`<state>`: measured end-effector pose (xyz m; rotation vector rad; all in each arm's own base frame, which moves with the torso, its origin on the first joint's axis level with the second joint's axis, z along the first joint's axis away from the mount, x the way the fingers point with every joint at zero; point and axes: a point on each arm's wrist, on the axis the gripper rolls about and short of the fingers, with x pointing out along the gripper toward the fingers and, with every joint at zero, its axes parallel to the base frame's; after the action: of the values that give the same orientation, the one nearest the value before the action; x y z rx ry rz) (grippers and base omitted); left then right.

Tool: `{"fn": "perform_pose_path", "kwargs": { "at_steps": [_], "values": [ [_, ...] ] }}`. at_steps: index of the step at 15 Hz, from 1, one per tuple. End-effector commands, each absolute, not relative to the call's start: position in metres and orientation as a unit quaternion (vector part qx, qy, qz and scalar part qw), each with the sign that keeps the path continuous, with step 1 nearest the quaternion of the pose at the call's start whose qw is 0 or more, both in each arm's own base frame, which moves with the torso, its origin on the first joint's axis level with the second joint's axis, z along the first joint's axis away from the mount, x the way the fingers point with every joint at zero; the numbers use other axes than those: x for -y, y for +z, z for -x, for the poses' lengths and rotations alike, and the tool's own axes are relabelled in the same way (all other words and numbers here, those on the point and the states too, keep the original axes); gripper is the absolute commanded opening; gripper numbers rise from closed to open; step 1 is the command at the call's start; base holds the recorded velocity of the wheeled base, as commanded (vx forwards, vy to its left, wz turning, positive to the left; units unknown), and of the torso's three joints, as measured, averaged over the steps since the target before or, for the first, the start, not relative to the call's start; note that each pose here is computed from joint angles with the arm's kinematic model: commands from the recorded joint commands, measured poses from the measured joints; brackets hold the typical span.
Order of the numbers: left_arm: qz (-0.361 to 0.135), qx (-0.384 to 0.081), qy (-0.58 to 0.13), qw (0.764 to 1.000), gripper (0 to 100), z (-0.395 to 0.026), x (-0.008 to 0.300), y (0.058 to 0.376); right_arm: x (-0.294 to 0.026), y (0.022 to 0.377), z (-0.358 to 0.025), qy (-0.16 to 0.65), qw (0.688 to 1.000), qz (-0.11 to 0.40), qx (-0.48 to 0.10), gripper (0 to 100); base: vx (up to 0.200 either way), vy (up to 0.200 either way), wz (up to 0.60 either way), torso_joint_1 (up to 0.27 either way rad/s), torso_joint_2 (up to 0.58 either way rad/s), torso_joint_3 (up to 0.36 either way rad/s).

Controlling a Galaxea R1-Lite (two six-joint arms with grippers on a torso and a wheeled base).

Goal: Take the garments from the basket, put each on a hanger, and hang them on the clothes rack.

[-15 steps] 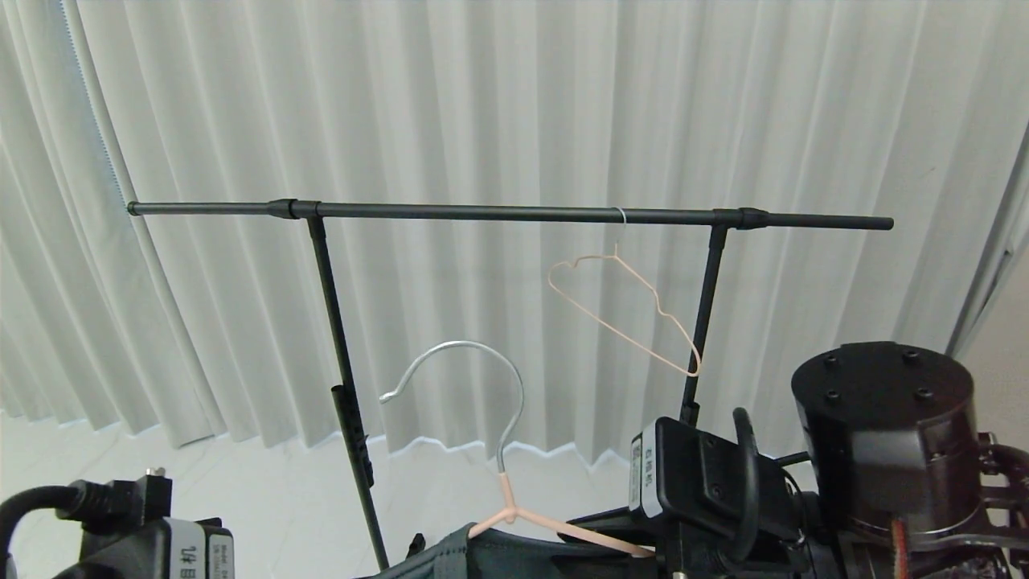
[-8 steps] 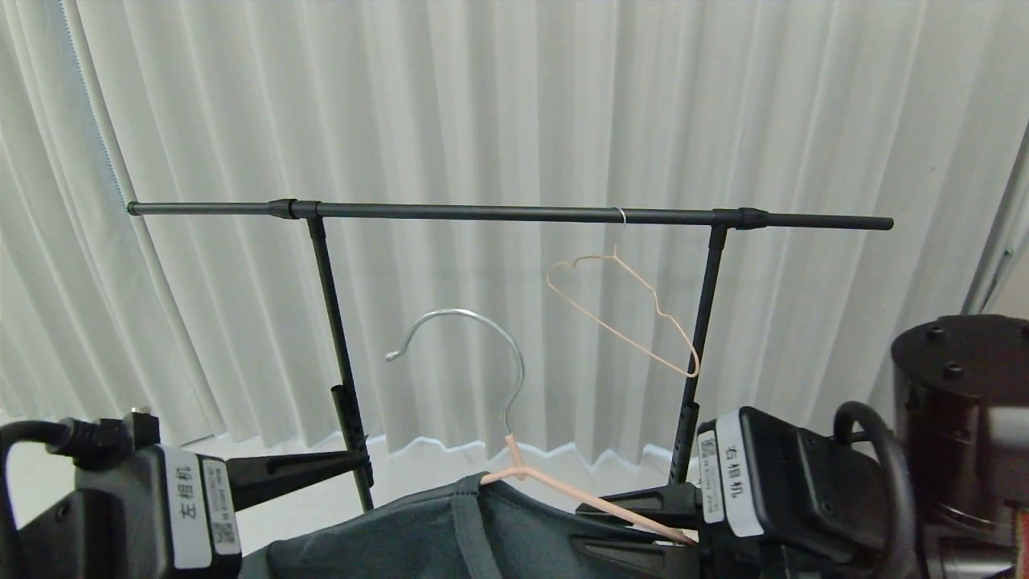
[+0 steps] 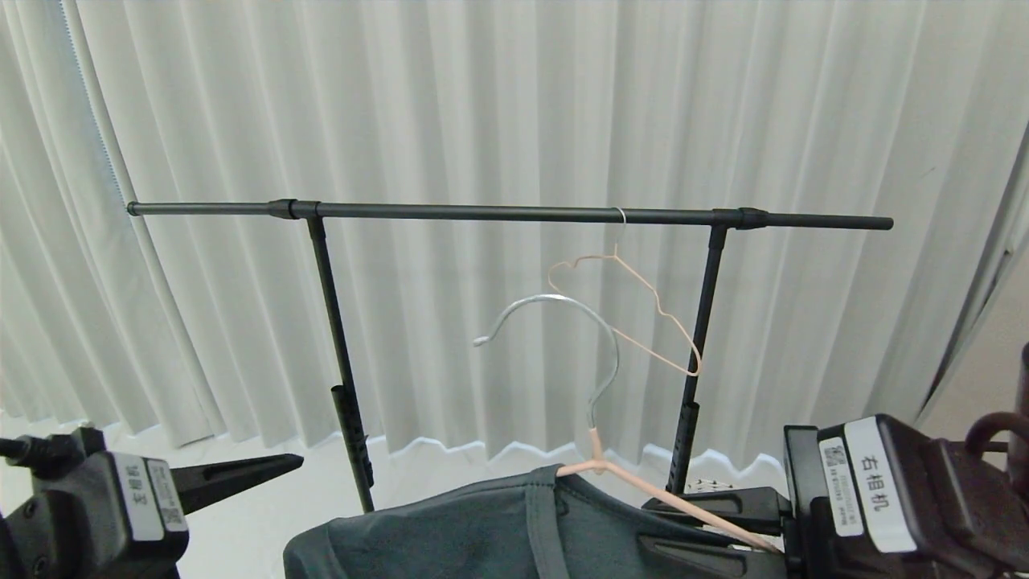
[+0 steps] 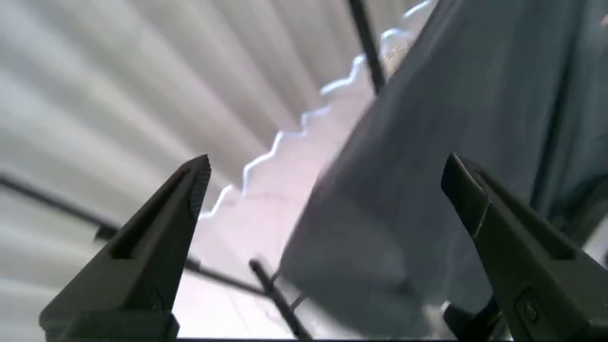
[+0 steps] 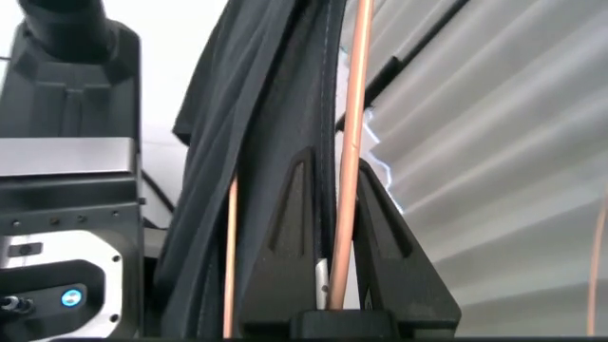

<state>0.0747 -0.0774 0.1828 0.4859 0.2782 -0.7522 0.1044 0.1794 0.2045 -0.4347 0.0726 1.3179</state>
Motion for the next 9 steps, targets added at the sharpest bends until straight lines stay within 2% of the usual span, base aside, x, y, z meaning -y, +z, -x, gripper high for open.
{"fn": "perform_pose_path", "kwargs": {
  "at_steps": [1,4,7,9],
  "values": [
    [-0.228,-0.125,-0.347,0.901,100,-0.058,0.055,0.166,-0.172,0.208,-0.107,0.595,0.779,0.199,-0.026,0,0.000,0.000,0.00,0.000,0.00,0.000],
    [-0.228,-0.141,-0.323,0.908,100,-0.059,0.050,0.160,-0.171,0.209,-0.107,0.594,0.779,0.198,-0.024,0,0.000,0.000,0.00,0.000,0.00,0.000],
    [-0.220,-0.202,-0.248,0.921,100,-0.078,0.046,0.151,-0.169,0.212,-0.106,0.595,0.779,0.196,-0.016,0,0.000,0.000,0.00,0.000,0.00,0.000],
    [-0.214,-0.223,-0.271,0.911,100,-0.084,0.049,0.147,-0.166,0.215,-0.104,0.595,0.780,0.194,-0.009,0,0.000,0.000,0.00,0.000,0.00,0.000]
  ]
}}
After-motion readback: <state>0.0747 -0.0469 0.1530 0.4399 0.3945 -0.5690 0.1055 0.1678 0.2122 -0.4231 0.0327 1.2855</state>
